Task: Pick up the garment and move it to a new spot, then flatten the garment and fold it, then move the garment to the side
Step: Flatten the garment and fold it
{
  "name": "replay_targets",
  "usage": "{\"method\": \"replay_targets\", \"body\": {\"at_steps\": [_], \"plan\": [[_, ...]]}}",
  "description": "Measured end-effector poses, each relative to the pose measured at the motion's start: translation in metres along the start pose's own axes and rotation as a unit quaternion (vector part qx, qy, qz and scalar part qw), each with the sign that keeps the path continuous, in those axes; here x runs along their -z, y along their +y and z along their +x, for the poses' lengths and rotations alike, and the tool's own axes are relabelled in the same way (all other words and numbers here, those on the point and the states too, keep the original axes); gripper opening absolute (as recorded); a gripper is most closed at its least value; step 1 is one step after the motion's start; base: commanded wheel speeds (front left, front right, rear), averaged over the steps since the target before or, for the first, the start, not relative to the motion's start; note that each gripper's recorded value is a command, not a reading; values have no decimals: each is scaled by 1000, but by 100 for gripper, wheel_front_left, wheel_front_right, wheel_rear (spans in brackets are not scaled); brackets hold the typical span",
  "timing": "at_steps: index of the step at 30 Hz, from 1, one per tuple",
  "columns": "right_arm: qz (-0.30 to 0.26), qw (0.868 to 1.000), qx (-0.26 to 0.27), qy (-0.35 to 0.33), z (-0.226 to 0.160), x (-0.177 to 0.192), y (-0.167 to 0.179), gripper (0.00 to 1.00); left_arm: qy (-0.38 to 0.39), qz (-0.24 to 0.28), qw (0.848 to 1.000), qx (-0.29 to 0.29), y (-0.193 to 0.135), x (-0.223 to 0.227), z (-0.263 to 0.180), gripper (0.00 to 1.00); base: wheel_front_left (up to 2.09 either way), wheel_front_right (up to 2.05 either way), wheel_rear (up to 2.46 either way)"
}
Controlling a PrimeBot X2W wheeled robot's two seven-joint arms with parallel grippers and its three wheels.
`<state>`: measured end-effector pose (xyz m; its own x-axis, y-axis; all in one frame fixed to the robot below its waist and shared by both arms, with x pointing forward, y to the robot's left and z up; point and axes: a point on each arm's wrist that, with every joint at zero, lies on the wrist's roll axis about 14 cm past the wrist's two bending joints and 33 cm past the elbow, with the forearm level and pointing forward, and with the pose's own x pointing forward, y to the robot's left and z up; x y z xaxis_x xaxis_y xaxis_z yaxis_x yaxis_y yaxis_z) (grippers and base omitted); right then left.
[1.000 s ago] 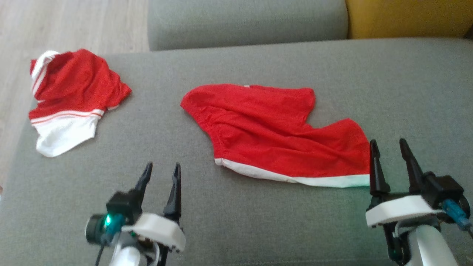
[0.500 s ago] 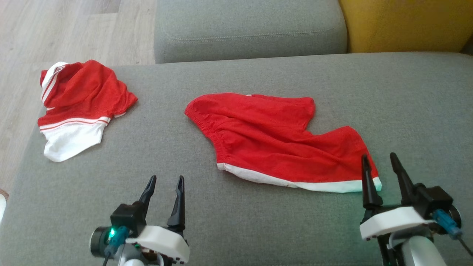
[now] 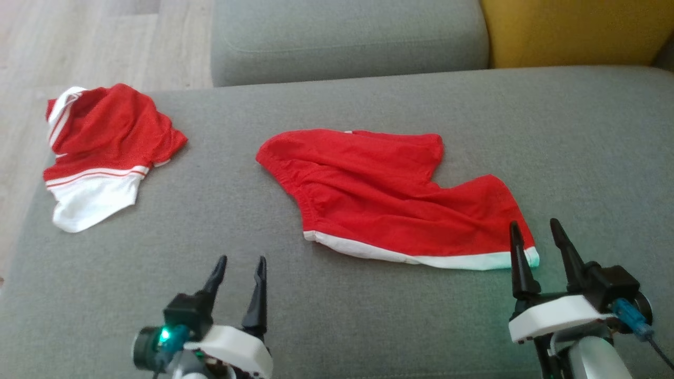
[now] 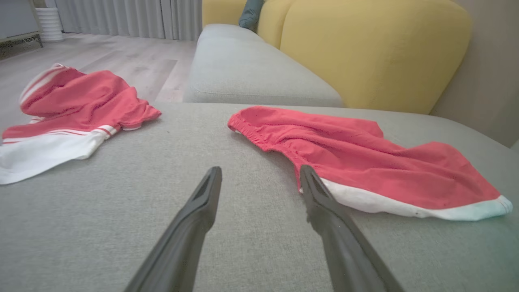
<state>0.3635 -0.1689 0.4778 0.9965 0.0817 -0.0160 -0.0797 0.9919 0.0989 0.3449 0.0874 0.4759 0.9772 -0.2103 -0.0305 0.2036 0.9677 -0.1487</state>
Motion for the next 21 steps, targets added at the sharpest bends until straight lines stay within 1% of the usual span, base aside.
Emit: {"method": "replay_targets", "body": {"at_steps": [6,11,17,21], "plan": [[1,1000,9,13,-2,9,-6,100,53,4,997,48,-22,32,5,100,0,0,0],[1,999,26,26,-3,17,-17,100,76,20,993,93,-40,45,30,100,0,0,0],[-2,999,48,22,2,13,-32,100,118,28,986,112,-47,71,48,100,0,0,0],[-3,998,62,30,-1,18,-41,100,138,31,983,120,-50,85,58,100,0,0,0]]}}
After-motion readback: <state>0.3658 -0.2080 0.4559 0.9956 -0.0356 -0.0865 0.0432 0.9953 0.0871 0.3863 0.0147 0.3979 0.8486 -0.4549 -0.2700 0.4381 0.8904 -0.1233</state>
